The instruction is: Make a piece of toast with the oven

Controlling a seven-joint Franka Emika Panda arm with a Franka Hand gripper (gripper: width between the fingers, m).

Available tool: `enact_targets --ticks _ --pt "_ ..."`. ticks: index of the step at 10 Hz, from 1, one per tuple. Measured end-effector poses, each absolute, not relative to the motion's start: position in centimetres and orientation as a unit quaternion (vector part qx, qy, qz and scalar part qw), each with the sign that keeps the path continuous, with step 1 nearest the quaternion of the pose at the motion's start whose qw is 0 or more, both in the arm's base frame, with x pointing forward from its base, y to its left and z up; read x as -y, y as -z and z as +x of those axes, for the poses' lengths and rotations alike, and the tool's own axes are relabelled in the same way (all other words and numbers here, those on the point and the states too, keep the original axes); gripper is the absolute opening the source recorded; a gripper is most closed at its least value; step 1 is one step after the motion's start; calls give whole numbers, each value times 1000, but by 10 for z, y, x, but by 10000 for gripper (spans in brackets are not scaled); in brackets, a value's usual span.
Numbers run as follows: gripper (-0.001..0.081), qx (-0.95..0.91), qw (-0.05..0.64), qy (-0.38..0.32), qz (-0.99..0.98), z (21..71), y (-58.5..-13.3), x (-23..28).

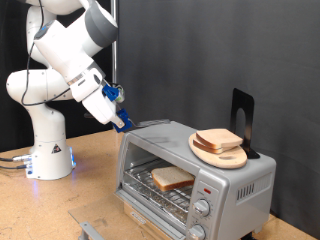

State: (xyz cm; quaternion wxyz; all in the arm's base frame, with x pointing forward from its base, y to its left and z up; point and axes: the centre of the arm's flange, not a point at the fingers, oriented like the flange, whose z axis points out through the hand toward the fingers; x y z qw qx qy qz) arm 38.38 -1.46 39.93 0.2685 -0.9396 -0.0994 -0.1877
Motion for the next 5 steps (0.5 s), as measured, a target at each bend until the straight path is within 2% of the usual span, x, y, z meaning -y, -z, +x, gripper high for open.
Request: enact_targets --ticks 2,5 --pt "493 97 285 195 -934 385 -401 10" --pt "493 120 290 190 -930 391 -407 -24"
